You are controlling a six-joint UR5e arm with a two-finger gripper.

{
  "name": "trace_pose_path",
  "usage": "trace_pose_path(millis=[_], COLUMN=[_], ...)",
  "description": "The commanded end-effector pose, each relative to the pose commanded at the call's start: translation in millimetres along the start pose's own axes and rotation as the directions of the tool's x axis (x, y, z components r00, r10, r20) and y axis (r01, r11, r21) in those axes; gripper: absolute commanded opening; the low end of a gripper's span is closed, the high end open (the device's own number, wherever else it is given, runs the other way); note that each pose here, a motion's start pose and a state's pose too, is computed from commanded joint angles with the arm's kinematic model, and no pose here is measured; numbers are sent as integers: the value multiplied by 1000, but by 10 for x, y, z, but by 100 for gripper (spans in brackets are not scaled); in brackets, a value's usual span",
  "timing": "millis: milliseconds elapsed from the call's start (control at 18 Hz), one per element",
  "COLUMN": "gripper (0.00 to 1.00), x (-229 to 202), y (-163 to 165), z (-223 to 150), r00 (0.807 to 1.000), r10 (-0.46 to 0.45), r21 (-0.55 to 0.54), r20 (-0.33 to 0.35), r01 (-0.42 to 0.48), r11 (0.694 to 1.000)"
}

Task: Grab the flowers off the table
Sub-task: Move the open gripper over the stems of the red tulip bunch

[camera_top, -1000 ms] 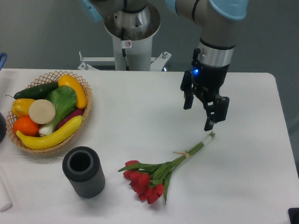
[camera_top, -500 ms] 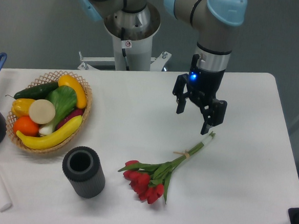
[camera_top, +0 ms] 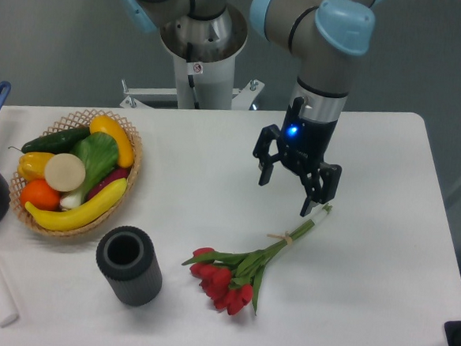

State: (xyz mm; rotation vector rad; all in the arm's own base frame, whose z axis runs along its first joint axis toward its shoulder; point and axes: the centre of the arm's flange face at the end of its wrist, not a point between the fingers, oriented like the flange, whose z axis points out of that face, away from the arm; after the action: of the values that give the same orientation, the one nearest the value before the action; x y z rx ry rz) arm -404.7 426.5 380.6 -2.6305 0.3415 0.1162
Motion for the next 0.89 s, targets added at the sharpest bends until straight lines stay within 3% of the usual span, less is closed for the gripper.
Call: trace_pose_path(millis=[111, 389, 611, 889], gripper=[100, 100, 100, 100], x=[44, 118, 91, 1], y=[-34, -18, 91, 192], z=[46, 346, 617, 880], r00=[1000, 999, 1000, 1000], r10=[-22, 22, 4, 6], r21=[1, -8, -104, -132], r20=[-6, 35, 23, -8], r01=[22, -22, -2, -7], r11=[1000, 1000, 995, 991])
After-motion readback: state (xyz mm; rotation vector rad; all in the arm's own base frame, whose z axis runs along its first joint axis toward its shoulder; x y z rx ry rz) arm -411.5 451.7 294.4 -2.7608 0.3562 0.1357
